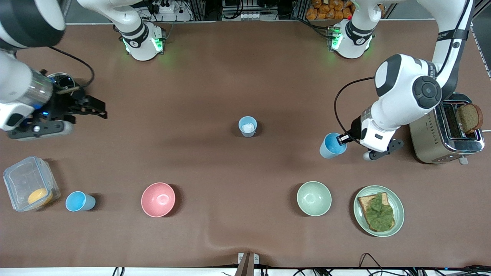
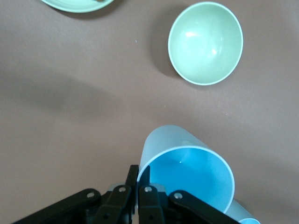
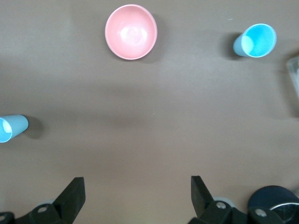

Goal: Stack blue cups with both arms
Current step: 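Lower the held cup into the center cup and open the left gripper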

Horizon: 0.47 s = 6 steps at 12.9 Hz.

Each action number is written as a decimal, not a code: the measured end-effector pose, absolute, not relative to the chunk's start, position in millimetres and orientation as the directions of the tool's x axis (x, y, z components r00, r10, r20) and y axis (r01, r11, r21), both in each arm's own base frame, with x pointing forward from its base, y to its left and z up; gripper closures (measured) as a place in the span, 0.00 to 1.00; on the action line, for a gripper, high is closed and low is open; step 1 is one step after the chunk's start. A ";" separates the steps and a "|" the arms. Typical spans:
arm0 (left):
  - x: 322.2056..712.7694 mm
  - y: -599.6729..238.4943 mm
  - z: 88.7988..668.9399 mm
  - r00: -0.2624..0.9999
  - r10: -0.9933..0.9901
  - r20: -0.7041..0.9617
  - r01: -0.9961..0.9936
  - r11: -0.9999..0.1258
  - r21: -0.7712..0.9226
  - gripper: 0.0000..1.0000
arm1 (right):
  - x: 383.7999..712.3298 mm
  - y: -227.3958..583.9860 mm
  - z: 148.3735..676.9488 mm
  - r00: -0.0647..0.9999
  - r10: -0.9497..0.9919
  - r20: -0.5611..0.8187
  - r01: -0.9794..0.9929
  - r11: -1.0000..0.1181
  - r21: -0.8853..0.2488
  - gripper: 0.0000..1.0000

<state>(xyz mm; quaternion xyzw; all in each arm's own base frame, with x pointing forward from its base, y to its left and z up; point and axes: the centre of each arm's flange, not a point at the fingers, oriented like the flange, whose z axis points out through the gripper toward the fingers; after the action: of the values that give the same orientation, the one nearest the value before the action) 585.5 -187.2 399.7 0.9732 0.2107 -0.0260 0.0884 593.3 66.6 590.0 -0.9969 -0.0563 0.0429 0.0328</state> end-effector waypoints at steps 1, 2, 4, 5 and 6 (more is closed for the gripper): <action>581.0 -206.9 396.7 0.909 0.406 -0.098 0.417 -0.895 0.158 0.97 | 595.2 53.7 591.3 0.992 0.102 -0.072 0.097 -0.993 -0.070 0.00; 573.9 -230.4 394.4 0.908 0.406 -0.108 0.419 -0.895 0.154 0.97 | 597.5 40.9 594.3 0.995 0.086 -0.052 0.082 -0.994 -0.069 0.00; 554.0 -279.7 395.3 0.906 0.405 -0.121 0.420 -0.895 0.149 0.97 | 594.5 22.4 609.8 0.997 0.071 -0.003 0.071 -0.997 -0.033 0.00; 541.8 -304.7 397.3 0.908 0.400 -0.124 0.416 -0.897 0.147 0.97 | 585.6 19.3 615.3 0.997 0.072 0.001 0.072 -0.997 -0.007 0.00; 530.8 -328.4 400.2 0.908 0.399 -0.127 0.415 -0.898 0.149 0.97 | 573.1 16.9 616.4 0.997 0.071 0.006 0.071 -0.997 0.003 0.00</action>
<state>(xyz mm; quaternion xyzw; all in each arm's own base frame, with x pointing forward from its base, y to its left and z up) 530.8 -328.4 400.2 0.9730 0.2090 -0.0467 0.0865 573.1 16.9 616.4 -0.9994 -0.0356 -0.0031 -0.0016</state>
